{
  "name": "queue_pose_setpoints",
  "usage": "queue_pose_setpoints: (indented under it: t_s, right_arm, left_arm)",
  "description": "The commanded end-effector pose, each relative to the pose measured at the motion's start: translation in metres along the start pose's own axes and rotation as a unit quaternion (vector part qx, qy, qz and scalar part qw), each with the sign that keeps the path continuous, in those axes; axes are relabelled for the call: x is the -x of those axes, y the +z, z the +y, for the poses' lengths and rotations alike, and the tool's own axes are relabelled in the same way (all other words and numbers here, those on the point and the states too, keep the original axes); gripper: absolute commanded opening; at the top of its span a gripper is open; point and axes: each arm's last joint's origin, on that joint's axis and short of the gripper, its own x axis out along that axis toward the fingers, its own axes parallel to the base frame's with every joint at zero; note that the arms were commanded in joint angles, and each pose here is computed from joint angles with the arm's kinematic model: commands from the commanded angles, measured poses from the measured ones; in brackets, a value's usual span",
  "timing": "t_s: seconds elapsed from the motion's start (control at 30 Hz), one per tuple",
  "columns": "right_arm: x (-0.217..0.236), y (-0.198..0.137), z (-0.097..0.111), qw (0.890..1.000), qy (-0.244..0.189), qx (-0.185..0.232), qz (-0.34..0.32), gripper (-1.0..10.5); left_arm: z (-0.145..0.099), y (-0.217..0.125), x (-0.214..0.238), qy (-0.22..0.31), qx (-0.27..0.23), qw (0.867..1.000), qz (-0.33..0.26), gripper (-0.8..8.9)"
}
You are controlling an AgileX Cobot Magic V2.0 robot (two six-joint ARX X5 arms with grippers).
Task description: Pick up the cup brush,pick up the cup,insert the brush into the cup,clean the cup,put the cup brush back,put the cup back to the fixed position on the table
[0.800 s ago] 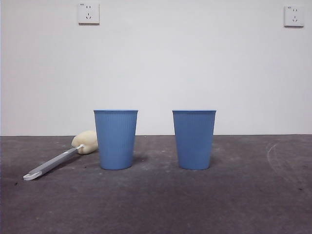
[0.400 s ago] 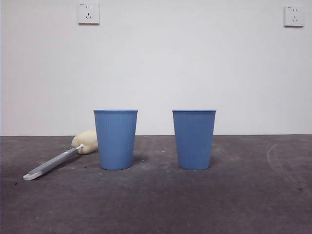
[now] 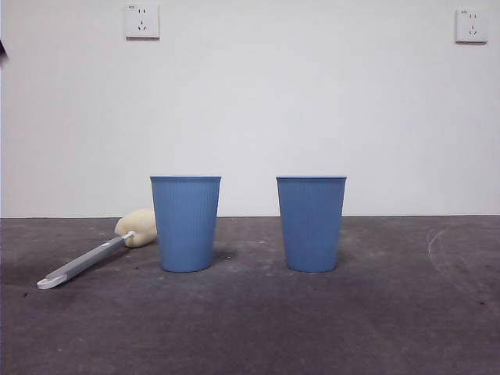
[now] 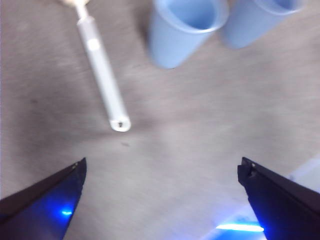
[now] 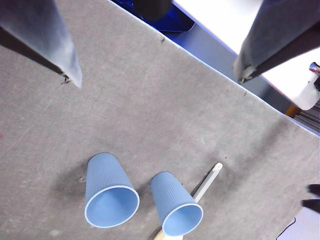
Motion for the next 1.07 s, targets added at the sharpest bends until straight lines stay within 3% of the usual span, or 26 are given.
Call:
queue_pose_setpoints:
  t_s: [0.03, 0.57, 1.07]
  right_arm:
    - [0.0, 0.002, 0.0, 1.0, 0.001, -0.001, -0.002, 5.9]
    - [-0.006, 0.004, -0.005, 1.0, 0.004, -0.013, 0.012, 5.9]
    - [-0.006, 0.004, -0.005, 1.0, 0.004, -0.013, 0.012, 5.9]
  left_arm:
    - [0.003, 0.01, -0.018, 0.018, -0.005, 1.0, 0.014, 5.64]
    - [0.011, 0.033, -0.136, 0.108, -0.015, 0.99, 0.088, 5.64]
    - [0.017, 0.024, -0.181, 0.134, 0.02, 0.982, 0.129, 5.61]
